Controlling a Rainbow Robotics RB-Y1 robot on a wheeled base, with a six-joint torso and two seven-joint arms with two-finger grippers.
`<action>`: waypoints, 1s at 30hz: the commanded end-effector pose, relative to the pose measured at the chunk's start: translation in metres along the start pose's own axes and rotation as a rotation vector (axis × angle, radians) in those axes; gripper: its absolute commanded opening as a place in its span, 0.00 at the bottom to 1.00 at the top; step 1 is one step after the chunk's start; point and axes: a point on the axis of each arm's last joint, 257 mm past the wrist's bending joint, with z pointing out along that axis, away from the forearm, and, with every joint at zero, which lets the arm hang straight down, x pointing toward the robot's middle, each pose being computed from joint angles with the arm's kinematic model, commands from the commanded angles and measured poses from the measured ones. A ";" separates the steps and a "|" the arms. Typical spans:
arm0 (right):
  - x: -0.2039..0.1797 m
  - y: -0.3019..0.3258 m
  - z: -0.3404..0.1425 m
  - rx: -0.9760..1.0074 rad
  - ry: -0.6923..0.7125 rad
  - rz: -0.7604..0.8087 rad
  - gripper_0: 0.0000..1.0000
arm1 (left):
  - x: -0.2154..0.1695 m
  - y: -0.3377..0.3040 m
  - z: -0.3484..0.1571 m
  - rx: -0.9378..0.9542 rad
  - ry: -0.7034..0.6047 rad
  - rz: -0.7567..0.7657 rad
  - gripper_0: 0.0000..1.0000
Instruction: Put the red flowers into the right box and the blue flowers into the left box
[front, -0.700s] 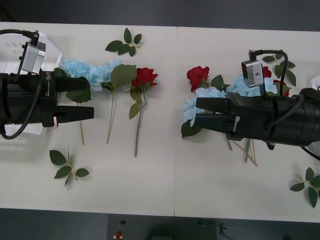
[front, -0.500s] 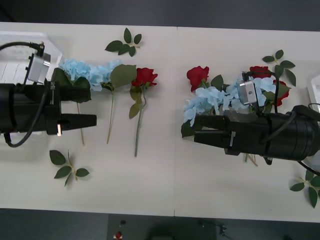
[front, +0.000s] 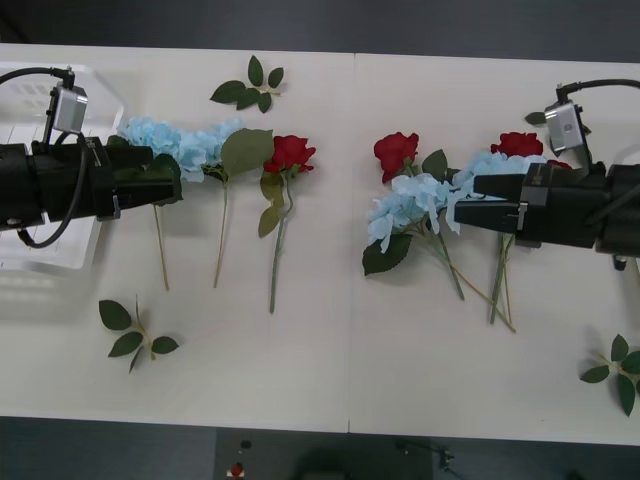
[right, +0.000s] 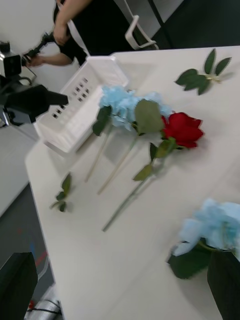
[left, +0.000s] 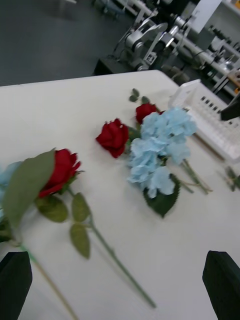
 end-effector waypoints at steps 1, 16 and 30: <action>-0.020 -0.038 -0.030 0.134 0.053 0.266 1.00 | -0.007 0.038 0.001 -0.063 0.070 -0.070 1.00; 0.022 -0.129 -0.098 0.677 0.174 1.149 1.00 | 0.069 0.087 -0.070 -0.329 0.429 -0.452 1.00; 0.051 -0.216 -0.106 0.940 0.029 1.273 1.00 | 0.099 0.142 -0.059 -0.550 0.347 -0.370 1.00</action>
